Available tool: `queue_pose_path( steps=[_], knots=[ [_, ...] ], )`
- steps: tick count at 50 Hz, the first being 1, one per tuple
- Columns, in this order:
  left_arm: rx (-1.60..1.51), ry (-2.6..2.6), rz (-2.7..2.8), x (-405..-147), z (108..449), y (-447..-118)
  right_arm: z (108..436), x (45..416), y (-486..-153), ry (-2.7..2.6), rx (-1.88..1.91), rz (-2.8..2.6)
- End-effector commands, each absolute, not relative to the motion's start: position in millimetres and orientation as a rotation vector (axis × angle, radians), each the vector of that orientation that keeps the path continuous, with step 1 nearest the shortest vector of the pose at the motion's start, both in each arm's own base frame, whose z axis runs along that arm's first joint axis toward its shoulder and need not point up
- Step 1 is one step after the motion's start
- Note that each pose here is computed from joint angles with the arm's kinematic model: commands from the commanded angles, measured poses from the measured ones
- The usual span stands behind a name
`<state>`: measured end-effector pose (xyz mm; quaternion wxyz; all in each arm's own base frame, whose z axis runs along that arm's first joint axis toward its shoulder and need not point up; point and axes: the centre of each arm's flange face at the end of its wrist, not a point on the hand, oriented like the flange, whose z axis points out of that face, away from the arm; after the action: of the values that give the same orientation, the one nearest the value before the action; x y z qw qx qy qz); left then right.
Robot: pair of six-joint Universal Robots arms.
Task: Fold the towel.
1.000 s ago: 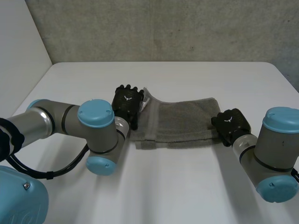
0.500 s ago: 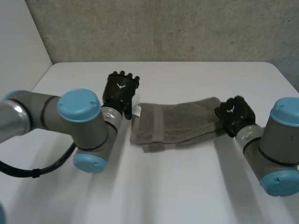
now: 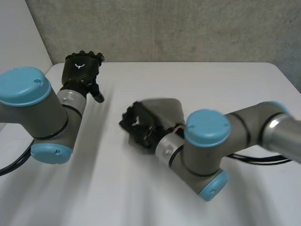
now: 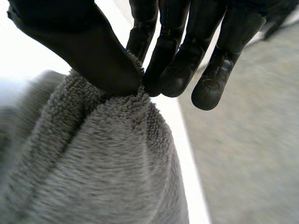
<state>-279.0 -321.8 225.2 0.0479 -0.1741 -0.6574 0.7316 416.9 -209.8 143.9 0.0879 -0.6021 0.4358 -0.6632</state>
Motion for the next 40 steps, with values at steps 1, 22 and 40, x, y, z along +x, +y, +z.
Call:
queue_pose_path(
  steps=[1, 22, 40],
  knots=[
    [-0.541, -2.035, 2.181, -279, 214, -316, 133, 416, -216, 1.443, -1.659, -1.904],
    [-0.541, -1.915, 1.898, -331, 187, -288, 213, 331, -267, 1.942, -0.755, -1.774],
    [-0.663, -2.117, 1.657, -344, 108, -283, 119, 332, -294, 2.146, -0.728, -1.439]
  ],
)
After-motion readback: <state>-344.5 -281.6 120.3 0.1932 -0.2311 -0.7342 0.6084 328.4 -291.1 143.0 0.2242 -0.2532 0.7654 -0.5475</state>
